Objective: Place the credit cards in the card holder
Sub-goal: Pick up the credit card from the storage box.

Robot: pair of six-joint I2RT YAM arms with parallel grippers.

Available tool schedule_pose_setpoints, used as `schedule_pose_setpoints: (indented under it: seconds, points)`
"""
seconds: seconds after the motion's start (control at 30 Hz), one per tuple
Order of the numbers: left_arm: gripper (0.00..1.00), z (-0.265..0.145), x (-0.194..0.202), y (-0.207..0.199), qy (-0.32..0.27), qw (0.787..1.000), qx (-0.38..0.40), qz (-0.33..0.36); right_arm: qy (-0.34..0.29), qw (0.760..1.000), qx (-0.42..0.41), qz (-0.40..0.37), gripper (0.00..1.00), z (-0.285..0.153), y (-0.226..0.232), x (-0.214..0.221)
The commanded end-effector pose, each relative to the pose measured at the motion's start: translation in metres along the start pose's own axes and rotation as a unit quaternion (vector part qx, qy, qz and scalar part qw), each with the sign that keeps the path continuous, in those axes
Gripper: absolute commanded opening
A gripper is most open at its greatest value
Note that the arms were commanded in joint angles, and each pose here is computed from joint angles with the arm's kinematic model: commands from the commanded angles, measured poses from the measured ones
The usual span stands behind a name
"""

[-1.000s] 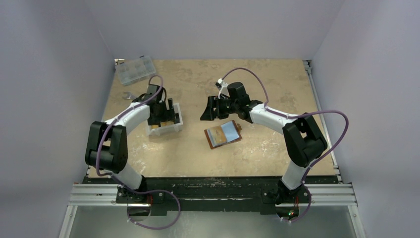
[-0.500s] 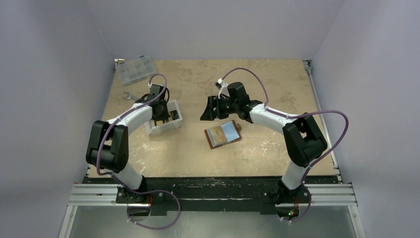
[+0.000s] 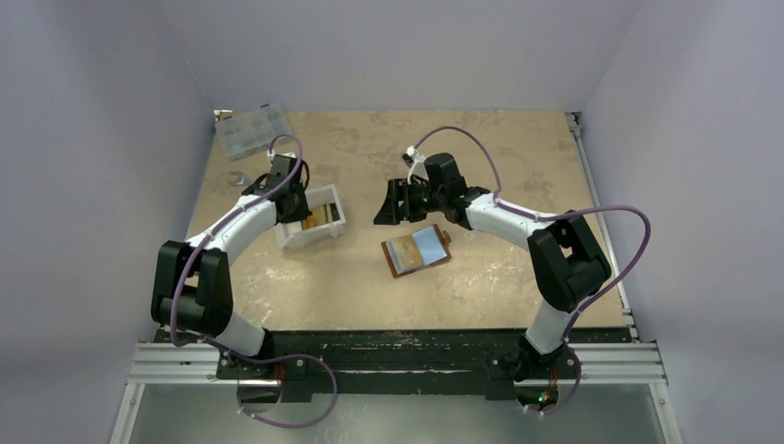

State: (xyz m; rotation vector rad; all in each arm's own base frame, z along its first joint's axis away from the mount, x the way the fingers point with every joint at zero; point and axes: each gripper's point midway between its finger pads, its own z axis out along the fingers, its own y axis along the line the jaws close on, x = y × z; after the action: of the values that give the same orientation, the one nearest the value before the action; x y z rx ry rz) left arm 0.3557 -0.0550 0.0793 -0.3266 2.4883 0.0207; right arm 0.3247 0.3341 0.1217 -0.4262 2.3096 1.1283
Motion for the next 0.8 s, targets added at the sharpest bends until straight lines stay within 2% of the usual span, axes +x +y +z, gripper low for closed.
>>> schedule_pose_setpoints:
  seconds: [0.0,0.4,0.63,0.77]
  points:
    - [0.0,-0.014,-0.007,-0.001,-0.01,1.0,0.012,-0.001,-0.017,1.0,-0.02,-0.015,0.73,-0.002,0.015,-0.015]
    - [0.0,-0.045,-0.036,-0.003,-0.043,0.997,0.053,-0.02,-0.031,0.999,-0.026,-0.024,0.74,-0.001,0.024,-0.029]
    - [0.0,-0.056,-0.052,-0.008,-0.044,0.99,0.125,-0.04,-0.06,0.996,-0.056,-0.037,0.76,0.013,0.063,-0.061]
    - [0.0,-0.061,-0.059,-0.001,-0.049,0.986,0.152,-0.054,-0.074,0.993,-0.092,-0.029,0.81,0.028,0.092,-0.075]
